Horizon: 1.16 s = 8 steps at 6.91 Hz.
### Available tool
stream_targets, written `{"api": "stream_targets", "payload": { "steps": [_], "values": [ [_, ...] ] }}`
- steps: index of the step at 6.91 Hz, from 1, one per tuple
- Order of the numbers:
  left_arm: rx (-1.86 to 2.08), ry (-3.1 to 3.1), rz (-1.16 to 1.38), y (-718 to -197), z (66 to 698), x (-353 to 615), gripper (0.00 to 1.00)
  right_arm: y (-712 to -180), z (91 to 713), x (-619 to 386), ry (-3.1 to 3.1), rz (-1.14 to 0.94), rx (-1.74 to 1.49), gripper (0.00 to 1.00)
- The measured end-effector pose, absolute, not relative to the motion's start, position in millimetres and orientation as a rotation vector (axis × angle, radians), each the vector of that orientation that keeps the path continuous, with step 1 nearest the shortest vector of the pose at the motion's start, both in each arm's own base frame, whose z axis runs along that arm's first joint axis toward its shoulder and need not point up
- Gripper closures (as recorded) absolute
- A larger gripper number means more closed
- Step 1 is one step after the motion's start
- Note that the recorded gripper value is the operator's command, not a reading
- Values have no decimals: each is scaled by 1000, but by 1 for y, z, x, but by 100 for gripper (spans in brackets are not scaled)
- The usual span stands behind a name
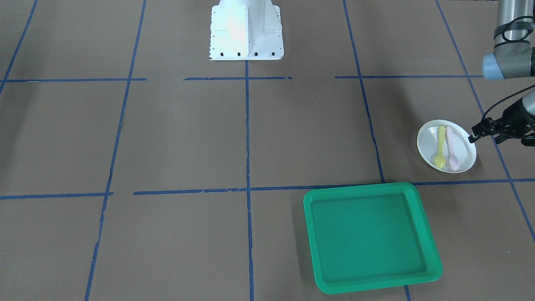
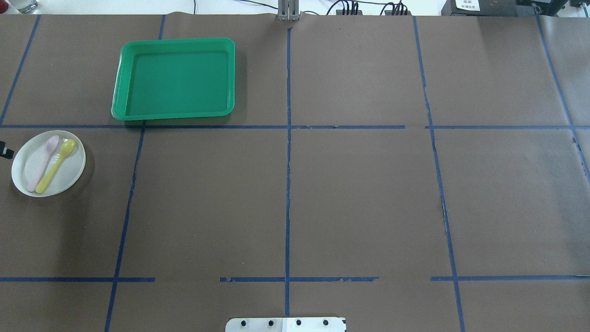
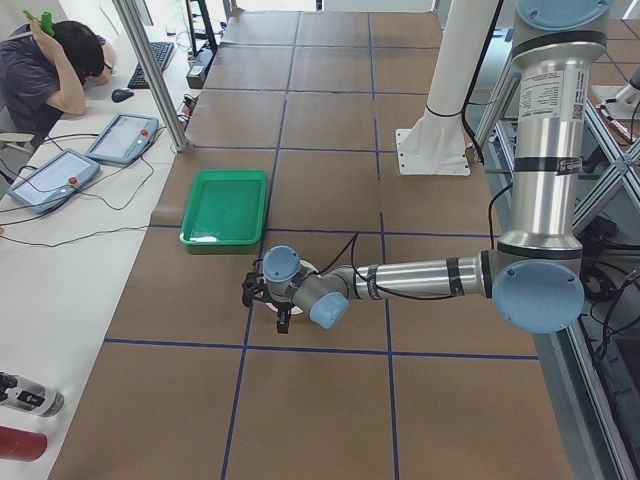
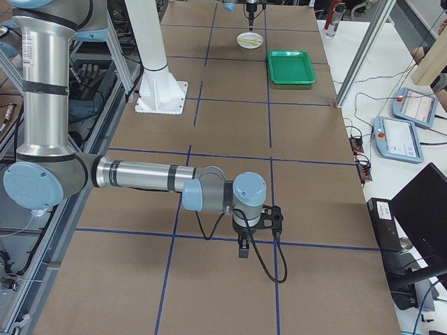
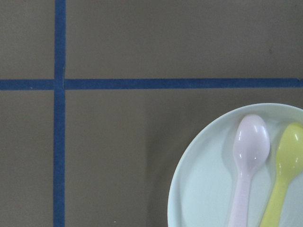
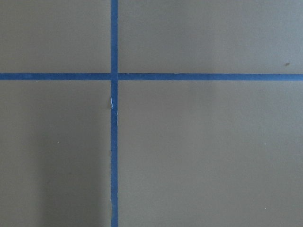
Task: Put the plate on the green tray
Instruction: 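Move the left gripper down to the rim of the white plate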
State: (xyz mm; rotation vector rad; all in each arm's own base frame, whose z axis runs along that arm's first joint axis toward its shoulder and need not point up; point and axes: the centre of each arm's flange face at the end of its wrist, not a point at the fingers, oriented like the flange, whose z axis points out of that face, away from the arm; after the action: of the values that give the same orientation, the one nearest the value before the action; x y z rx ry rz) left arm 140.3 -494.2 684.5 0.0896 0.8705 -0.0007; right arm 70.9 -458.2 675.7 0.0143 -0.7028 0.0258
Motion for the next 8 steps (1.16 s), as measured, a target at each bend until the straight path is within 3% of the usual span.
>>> {"api": "stream_targets", "payload": {
  "steps": [1, 5, 6, 8],
  "values": [
    [94, 855, 3, -498, 686, 148, 7, -458, 676, 71, -703, 26, 14, 0],
    [86, 844, 23, -499, 689, 163, 14, -458, 676, 71, -703, 26, 14, 0],
    [84, 844, 27, -498, 689, 165, 28, -458, 676, 71, -703, 26, 14, 0],
    [80, 844, 31, -497, 691, 167, 76, -458, 676, 71, -703, 26, 14, 0]
  ]
}}
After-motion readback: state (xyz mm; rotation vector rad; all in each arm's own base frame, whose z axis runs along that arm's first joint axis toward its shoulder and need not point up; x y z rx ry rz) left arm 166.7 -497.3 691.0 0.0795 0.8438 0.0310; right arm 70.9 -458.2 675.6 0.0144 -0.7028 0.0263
